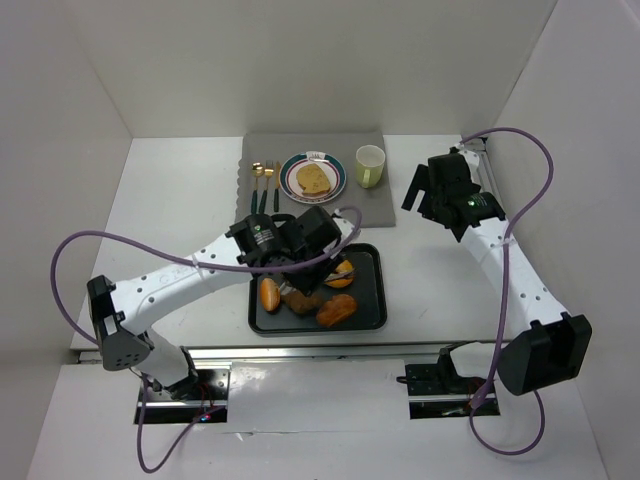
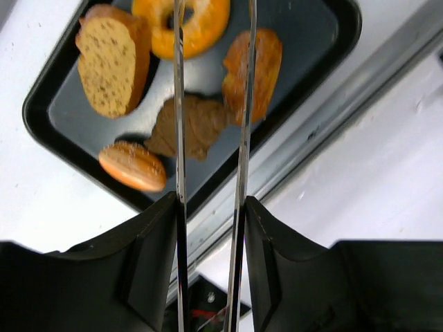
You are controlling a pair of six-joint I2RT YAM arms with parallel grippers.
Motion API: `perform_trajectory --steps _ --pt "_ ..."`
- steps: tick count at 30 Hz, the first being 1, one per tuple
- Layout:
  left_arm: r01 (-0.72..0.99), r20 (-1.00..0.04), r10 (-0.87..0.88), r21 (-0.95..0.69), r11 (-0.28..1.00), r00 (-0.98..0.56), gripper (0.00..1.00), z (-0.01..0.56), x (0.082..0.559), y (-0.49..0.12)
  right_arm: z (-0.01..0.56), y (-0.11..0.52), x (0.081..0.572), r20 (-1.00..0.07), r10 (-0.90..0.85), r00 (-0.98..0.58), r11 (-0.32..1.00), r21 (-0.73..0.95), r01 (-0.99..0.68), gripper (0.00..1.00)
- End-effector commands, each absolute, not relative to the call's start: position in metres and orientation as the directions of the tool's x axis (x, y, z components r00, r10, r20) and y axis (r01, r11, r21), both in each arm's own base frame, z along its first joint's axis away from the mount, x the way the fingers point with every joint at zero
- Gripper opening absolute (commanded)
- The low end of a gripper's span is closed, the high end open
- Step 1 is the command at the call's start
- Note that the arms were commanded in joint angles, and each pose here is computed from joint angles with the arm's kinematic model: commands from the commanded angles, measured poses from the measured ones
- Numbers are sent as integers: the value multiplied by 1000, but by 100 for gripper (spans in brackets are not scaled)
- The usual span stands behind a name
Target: Place the bread
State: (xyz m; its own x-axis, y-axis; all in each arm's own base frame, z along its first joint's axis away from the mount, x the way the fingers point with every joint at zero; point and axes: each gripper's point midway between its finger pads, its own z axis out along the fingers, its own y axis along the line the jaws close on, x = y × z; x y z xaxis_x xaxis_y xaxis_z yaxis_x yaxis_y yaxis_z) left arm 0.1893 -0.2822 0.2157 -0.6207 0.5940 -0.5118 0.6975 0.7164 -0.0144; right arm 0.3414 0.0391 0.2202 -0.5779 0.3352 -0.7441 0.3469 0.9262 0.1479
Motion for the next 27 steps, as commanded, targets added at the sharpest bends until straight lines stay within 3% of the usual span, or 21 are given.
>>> perform_trajectory --steps 1,9,27 --pt "737 -492 669 79 671 -557 53 232 172 -260 227 36 334 -754 328 -569 930 152 335 99" --pt "780 -417 719 37 624 -556 61 216 141 -265 224 40 334 -748 329 -577 933 163 322 99" --pt "798 -248 780 41 601 -575 60 173 128 -273 219 40 336 -748 330 -575 933 164 321 99"
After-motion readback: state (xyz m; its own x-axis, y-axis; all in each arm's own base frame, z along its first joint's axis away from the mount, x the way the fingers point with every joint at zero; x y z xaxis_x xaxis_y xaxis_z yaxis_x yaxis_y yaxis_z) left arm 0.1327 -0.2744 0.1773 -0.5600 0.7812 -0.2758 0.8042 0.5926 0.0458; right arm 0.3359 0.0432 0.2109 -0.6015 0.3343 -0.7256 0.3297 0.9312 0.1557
